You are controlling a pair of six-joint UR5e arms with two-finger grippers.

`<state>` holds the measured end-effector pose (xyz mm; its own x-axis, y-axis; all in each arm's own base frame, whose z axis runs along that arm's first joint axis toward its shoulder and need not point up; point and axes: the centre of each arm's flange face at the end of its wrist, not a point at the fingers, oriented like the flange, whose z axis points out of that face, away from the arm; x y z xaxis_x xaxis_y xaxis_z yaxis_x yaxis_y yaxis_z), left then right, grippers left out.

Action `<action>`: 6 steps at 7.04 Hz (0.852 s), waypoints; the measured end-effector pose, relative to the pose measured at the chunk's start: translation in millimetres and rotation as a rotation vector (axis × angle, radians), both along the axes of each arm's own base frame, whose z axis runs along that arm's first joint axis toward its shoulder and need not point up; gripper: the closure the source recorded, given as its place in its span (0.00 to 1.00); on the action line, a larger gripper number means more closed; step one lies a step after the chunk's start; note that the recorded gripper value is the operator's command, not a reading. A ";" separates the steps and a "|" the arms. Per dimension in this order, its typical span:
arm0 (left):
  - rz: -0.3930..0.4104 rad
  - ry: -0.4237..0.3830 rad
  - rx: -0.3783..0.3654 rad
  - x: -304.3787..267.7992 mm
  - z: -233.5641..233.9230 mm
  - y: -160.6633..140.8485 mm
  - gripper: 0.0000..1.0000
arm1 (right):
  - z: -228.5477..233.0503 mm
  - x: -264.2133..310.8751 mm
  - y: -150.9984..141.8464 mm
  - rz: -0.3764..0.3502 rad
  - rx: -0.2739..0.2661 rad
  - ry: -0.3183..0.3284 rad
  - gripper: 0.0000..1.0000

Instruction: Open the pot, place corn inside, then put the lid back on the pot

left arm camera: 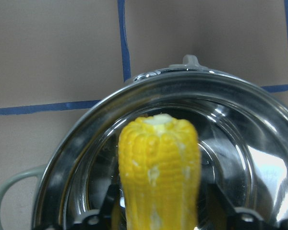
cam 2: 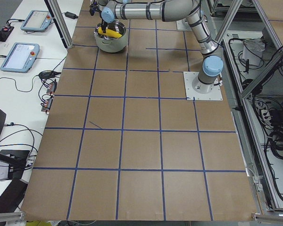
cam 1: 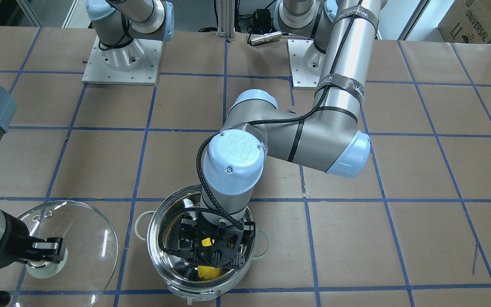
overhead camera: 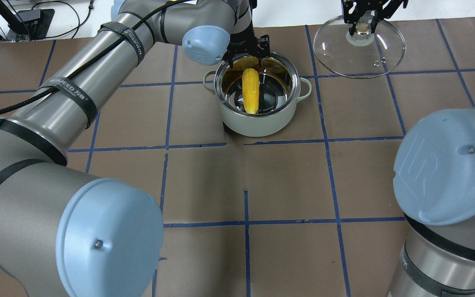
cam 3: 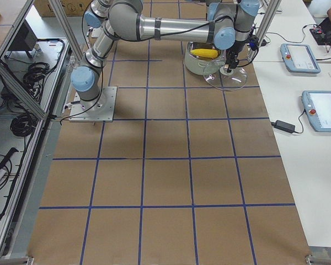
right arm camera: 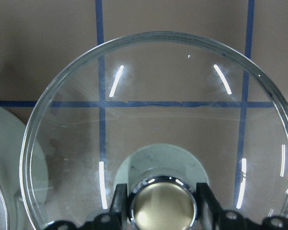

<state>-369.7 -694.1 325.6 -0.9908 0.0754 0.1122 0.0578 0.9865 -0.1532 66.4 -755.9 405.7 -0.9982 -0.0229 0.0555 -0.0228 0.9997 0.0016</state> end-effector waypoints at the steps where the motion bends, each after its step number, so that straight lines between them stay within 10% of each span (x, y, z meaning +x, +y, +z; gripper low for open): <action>1: 0.001 -0.001 -0.004 3.6 6.0 1.4 0.00 | 2.3 0.3 0.5 0.000 -0.003 0.000 0.75; 6: 0.037 -0.092 0.075 160.4 80.7 65.7 0.00 | 8.9 4.5 2.9 0.006 -0.012 0.006 0.75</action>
<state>-209.3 -628.4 406.3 -0.9992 0.0330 0.0244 0.0311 0.9968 -0.0742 70.9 -752.9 414.6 -0.9977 -0.0285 0.0619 -0.0291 0.9995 -0.0099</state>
